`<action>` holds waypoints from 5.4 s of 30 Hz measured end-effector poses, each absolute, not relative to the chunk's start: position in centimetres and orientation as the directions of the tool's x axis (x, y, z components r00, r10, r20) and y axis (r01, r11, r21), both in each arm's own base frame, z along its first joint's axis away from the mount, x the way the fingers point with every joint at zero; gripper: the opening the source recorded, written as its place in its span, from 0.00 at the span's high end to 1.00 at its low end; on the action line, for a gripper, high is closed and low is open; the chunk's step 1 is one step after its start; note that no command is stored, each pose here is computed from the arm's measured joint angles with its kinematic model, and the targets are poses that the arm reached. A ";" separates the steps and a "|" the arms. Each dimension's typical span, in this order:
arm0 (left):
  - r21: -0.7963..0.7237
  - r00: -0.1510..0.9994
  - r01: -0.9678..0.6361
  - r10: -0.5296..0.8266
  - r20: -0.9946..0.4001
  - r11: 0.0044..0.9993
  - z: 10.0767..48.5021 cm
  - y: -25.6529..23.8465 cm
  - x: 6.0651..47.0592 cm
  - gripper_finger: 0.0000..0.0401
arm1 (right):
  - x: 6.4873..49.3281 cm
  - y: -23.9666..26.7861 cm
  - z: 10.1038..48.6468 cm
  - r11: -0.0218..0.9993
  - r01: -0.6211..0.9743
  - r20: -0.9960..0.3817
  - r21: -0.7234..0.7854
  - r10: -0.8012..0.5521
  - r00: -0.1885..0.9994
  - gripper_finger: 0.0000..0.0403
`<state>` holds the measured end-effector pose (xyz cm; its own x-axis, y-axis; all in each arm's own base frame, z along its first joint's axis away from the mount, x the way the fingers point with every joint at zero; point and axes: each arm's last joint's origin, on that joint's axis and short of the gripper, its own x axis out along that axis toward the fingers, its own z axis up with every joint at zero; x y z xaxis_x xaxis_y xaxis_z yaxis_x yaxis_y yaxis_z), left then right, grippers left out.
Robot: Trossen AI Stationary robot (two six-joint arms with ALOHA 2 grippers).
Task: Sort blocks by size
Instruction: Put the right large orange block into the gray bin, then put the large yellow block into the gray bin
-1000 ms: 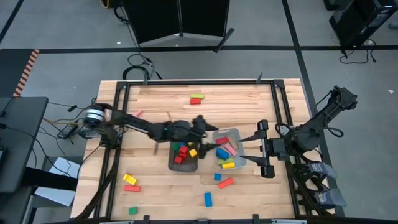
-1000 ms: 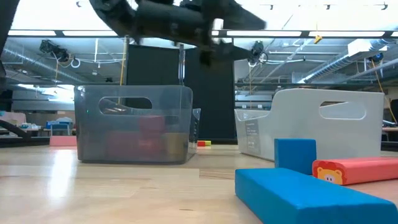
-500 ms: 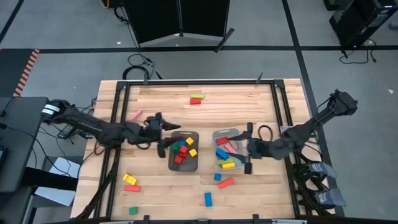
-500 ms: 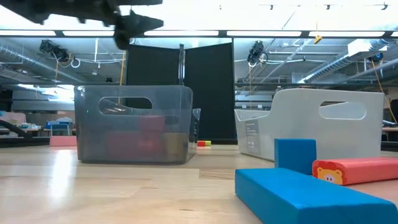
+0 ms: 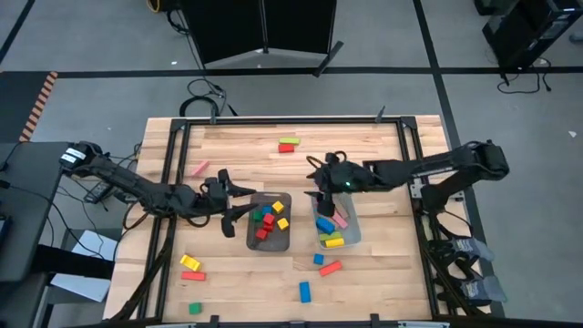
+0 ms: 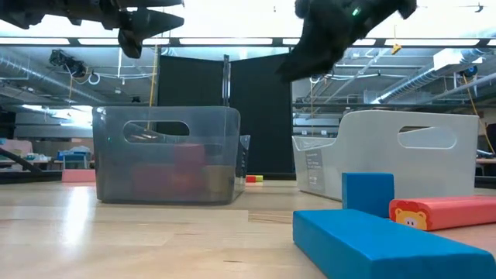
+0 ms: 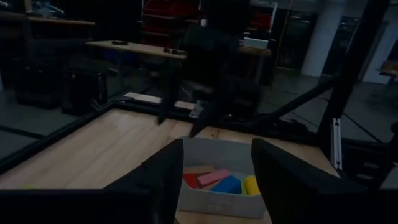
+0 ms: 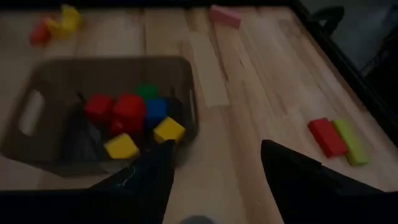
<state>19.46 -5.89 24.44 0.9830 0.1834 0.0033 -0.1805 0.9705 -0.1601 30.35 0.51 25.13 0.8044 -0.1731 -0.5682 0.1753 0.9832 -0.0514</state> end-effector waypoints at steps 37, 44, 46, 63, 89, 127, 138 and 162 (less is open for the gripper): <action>-0.080 0.941 -0.338 0.335 -0.054 0.938 23.8 -5.0 19.4 0.51 | 40.0 -18.7 22.4 0.995 0.088 -0.781 -0.054 -0.097 0.617 0.37; -0.071 0.934 -0.355 0.349 -0.080 0.932 23.6 -4.6 19.4 0.51 | 39.5 -13.8 23.8 0.993 -0.118 -0.847 -0.025 0.042 0.531 0.40; -0.070 0.930 -0.364 0.358 -0.080 0.929 23.5 -4.4 19.5 0.51 | 39.3 -11.4 25.0 0.985 -0.168 -0.853 -0.026 0.066 0.518 0.42; -0.158 0.931 -0.363 0.348 -0.115 0.919 22.3 -4.1 19.3 0.51 | 34.4 15.4 28.7 0.878 -0.425 -0.868 -0.219 0.023 0.495 0.41; -0.273 0.982 -0.186 0.172 -0.075 0.944 22.1 -5.2 19.1 0.51 | 30.7 23.0 15.6 0.989 -0.105 -0.967 -0.104 -0.076 0.241 0.30; -0.253 0.982 -0.187 0.174 -0.072 0.949 22.1 -5.2 19.1 0.51 | 32.0 22.5 17.6 0.965 -0.257 -0.957 -0.047 0.030 0.289 0.72; -0.262 0.988 -0.151 0.137 -0.071 0.953 22.2 -5.3 19.1 0.51 | 28.5 18.6 26.8 0.963 -0.054 -0.870 -0.265 -0.215 0.445 0.72; -0.002 0.765 -0.096 0.072 -0.640 0.995 26.9 -9.3 20.0 0.48 | 27.5 10.5 23.3 0.946 0.188 -0.856 -0.264 -0.320 0.405 0.32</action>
